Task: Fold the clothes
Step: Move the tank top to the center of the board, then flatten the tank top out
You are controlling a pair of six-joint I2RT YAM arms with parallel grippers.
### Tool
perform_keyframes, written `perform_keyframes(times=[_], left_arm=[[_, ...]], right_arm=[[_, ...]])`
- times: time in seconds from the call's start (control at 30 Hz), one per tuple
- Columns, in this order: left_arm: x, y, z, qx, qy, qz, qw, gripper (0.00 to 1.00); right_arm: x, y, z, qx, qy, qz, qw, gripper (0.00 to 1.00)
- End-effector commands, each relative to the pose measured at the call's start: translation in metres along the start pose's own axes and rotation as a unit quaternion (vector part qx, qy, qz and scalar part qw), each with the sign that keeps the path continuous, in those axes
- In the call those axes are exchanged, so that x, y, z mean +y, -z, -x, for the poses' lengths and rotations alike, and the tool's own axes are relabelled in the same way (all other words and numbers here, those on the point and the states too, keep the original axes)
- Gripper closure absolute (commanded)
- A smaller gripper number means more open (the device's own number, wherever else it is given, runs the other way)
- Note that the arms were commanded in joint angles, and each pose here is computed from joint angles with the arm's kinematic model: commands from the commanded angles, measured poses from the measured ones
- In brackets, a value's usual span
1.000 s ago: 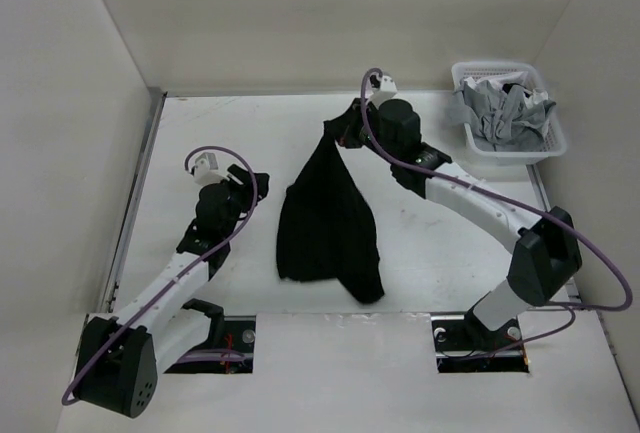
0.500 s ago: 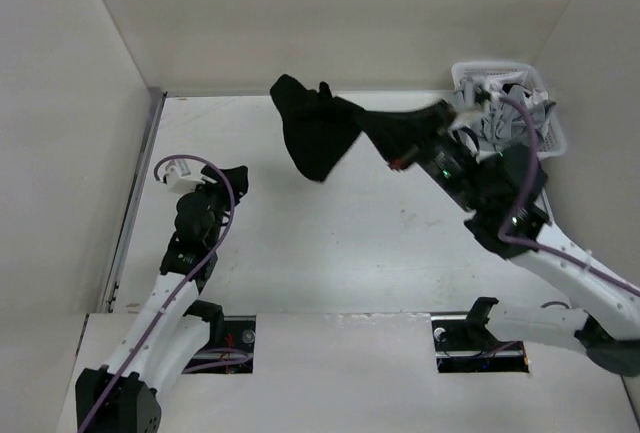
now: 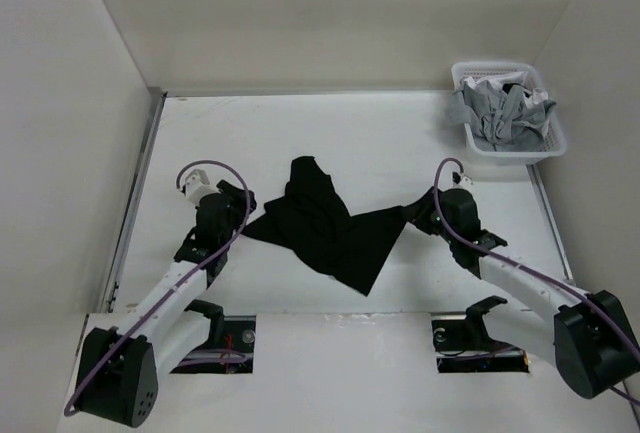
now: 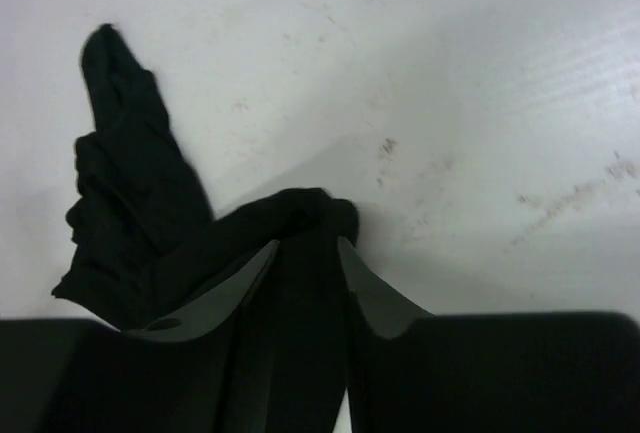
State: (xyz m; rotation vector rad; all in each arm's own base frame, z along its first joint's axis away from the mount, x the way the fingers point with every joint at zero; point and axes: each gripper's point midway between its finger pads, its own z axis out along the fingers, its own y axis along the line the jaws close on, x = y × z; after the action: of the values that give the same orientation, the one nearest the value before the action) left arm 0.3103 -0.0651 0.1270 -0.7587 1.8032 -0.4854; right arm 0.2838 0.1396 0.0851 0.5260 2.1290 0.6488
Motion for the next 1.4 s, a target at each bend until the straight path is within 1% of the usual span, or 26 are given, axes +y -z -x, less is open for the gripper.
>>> perform_keyframes(times=[0.0,0.03,0.13,0.2,0.27,0.33,0.43,0.5,0.57,0.67,0.73,0.77,0.83,0.97,1.07,1.1,1.2,1.3,1.37], left_arm=[[0.005,-0.004,-0.012,0.009,-0.037,0.012,0.999,0.55],[0.006,-0.005,-0.017,0.015,-0.047,0.017,0.999,0.55],[0.007,-0.009,-0.031,0.034,-0.081,0.030,0.996,0.57],[0.004,-0.011,-0.039,0.046,-0.105,0.035,0.993,0.60],[0.000,-0.011,-0.048,0.058,-0.131,0.036,0.989,0.64],[-0.001,-0.008,-0.056,0.066,-0.153,0.038,0.985,0.66],[0.005,-0.009,-0.061,0.074,-0.164,0.048,0.982,0.63],[0.005,-0.016,-0.065,0.087,-0.161,0.051,0.982,0.60],[0.001,-0.025,-0.068,0.104,-0.157,0.048,0.981,0.60],[-0.003,-0.033,-0.076,0.122,-0.149,0.042,0.980,0.63],[-0.004,-0.036,-0.078,0.122,-0.146,0.040,0.981,0.64],[-0.002,-0.037,-0.079,0.122,-0.144,0.043,0.981,0.64],[-0.001,-0.041,-0.077,0.119,-0.136,0.047,0.983,0.64],[-0.008,-0.048,-0.079,0.120,-0.133,0.041,0.983,0.57],[-0.014,-0.055,-0.086,0.127,-0.138,0.037,0.982,0.56],[-0.015,-0.057,-0.090,0.131,-0.140,0.037,0.981,0.58],[-0.020,-0.066,-0.104,0.148,-0.139,0.030,0.979,0.68],[-0.026,-0.073,-0.111,0.157,-0.126,0.026,0.979,0.81],[-0.028,-0.077,-0.111,0.157,-0.119,0.025,0.980,0.88]], right_arm=[[0.038,-0.002,0.038,-0.056,-0.008,0.051,0.997,0.60],[0.033,-0.006,0.033,-0.049,-0.001,0.042,0.998,0.55],[0.021,-0.015,0.018,-0.026,0.014,0.018,0.999,0.48],[0.018,-0.023,0.008,-0.001,0.030,0.002,1.000,0.48],[0.031,-0.025,-0.008,0.025,0.059,0.006,0.998,0.52],[0.055,-0.019,-0.029,0.052,0.104,0.033,0.993,0.62],[0.086,-0.006,-0.072,0.103,0.177,0.064,0.977,0.76],[0.090,0.000,-0.095,0.128,0.210,0.060,0.967,0.83],[0.086,0.005,-0.108,0.137,0.228,0.045,0.963,0.87],[0.078,0.015,-0.115,0.133,0.232,0.030,0.963,0.88],[0.073,0.022,-0.119,0.131,0.219,0.030,0.967,0.85],[0.071,0.024,-0.121,0.132,0.212,0.031,0.968,0.81],[0.070,0.028,-0.127,0.140,0.205,0.038,0.968,0.75],[0.058,0.036,-0.145,0.167,0.217,0.027,0.961,0.62],[0.040,0.038,-0.144,0.160,0.204,-0.001,0.966,0.57],[0.036,0.038,-0.141,0.152,0.197,-0.006,0.969,0.55],[0.030,0.035,-0.122,0.127,0.171,-0.020,0.977,0.48],[0.024,0.025,-0.104,0.109,0.158,-0.037,0.981,0.45],[0.017,0.013,-0.088,0.096,0.153,-0.054,0.982,0.44]])
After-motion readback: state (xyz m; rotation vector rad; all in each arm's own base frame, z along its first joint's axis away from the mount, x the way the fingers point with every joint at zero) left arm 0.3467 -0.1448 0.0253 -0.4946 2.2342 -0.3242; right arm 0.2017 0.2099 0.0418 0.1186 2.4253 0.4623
